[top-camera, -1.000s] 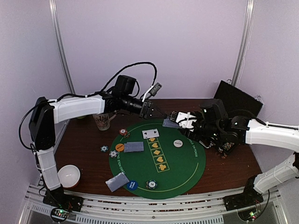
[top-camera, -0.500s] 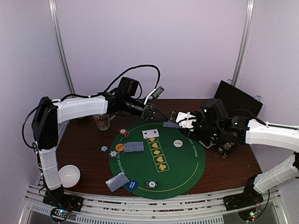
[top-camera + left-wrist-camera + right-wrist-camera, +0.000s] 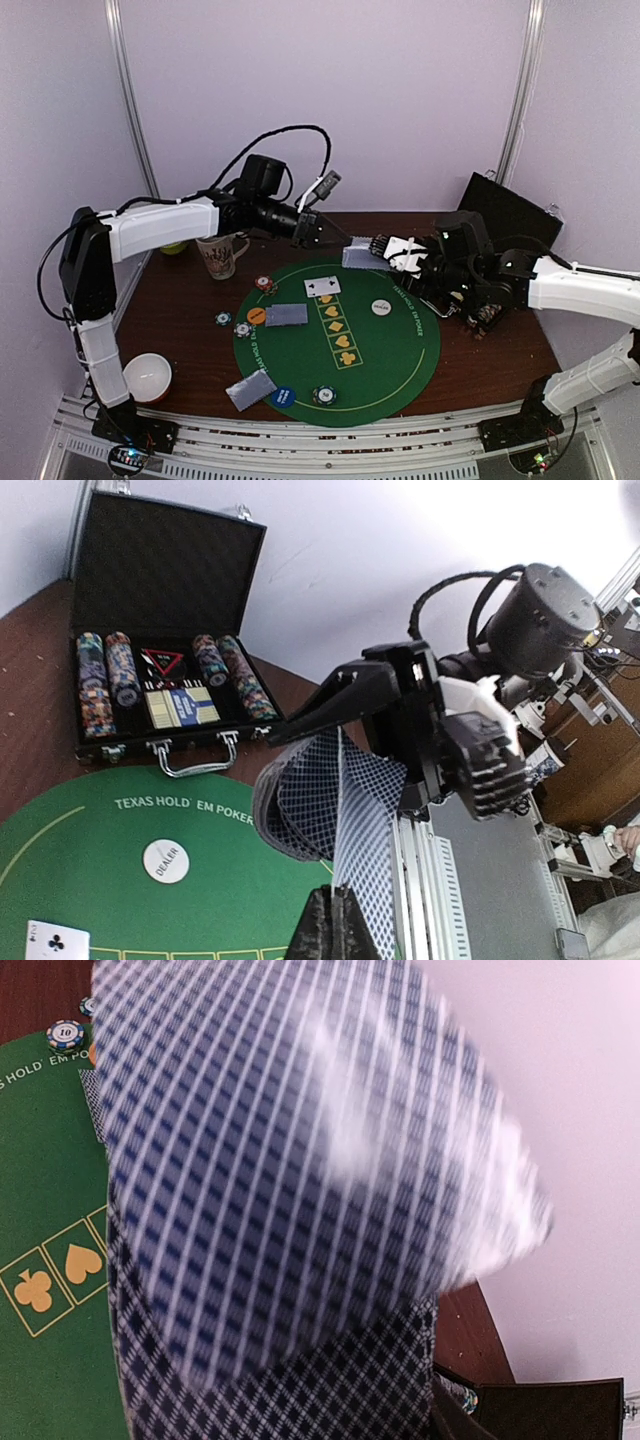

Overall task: Distribute texas hold em gaming equipment
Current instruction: Pick up the poker card from the face-down deck piles, then flop the poker card into the community card area.

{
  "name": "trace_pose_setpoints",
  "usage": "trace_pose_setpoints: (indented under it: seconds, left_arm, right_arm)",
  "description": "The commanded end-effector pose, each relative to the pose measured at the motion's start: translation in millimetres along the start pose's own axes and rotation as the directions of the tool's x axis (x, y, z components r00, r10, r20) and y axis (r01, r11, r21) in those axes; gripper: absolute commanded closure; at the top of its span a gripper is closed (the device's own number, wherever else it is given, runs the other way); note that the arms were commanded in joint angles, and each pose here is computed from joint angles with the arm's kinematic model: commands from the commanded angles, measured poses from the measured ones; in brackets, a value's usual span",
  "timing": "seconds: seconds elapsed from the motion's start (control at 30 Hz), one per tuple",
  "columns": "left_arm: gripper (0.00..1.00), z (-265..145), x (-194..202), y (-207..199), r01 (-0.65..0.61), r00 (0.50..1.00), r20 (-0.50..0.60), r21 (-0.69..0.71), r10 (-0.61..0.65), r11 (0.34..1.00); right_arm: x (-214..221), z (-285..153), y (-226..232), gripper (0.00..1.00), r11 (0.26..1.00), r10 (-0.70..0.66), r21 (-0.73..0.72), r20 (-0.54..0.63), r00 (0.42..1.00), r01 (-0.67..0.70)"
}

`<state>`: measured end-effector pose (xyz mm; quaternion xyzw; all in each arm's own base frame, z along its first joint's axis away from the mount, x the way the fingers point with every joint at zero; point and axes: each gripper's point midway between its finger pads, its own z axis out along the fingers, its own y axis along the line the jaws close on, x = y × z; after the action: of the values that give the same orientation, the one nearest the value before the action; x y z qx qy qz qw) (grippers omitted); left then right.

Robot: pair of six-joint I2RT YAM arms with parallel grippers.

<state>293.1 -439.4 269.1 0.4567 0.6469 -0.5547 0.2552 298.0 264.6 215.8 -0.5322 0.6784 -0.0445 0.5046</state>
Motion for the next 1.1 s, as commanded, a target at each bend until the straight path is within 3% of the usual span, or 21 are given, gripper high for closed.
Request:
trace_pose_setpoints:
  seconds: [0.0,0.07,0.13,0.23,0.33,0.53,0.63,0.8,0.97,1.07]
  left_arm:
    - [1.00,-46.9,-42.1,-17.7,-0.150,0.982,0.115,-0.027,0.152,0.988]
    - [1.00,-63.9,-48.8,-11.3,-0.190,0.970,0.136,-0.111,0.204,0.976]
    - [1.00,-79.3,-48.1,4.3,-0.294,0.939,0.100,-0.266,0.330,0.918]
    - [1.00,-97.8,-24.5,40.4,-0.464,0.865,-0.085,-0.510,0.495,0.724]
    - [1.00,-105.5,2.7,64.6,-0.615,0.755,-0.275,-0.614,0.596,0.495]
    - [1.00,-67.1,52.7,81.6,-0.821,0.510,-0.523,-0.533,0.683,0.204]
    - [1.00,-45.0,71.1,85.1,-0.871,0.395,-0.579,-0.484,0.713,0.090]
    - [1.00,-26.8,74.4,93.3,-0.875,0.308,-0.577,-0.484,0.757,-0.013]
    - [1.00,2.4,88.9,102.0,-0.916,0.182,-0.609,-0.390,0.772,-0.092]
    - [1.00,13.1,112.0,114.4,-0.944,0.136,-0.635,-0.317,0.760,-0.096]
  right_arm:
    - [6.6,-3.0,-9.0,0.53,0.998,0.055,0.019,0.015,0.998,-0.055]
    - [12.8,-2.1,-11.1,0.53,0.998,0.063,0.023,0.003,0.998,-0.063]
    - [16.1,-2.9,-13.8,0.53,0.997,0.068,0.029,-0.003,0.998,-0.068]
    - [17.6,-7.7,-22.3,0.53,0.996,0.076,0.052,0.003,0.997,-0.076]
    - [19.5,-12.1,-30.4,0.53,0.994,0.083,0.072,0.007,0.997,-0.083]
    - [22.1,-17.7,-37.2,0.53,0.992,0.089,0.087,0.004,0.996,-0.089]
    - [21.6,-21.0,-38.6,0.53,0.992,0.094,0.086,0.005,0.996,-0.094]
    - [22.7,-26.0,-39.5,0.53,0.991,0.095,0.090,0.006,0.995,-0.095]
    - [23.7,-27.2,-39.5,0.53,0.991,0.098,0.091,0.004,0.995,-0.098]
    - [21.6,-28.5,-40.8,0.53,0.991,0.101,0.093,0.012,0.995,-0.101]
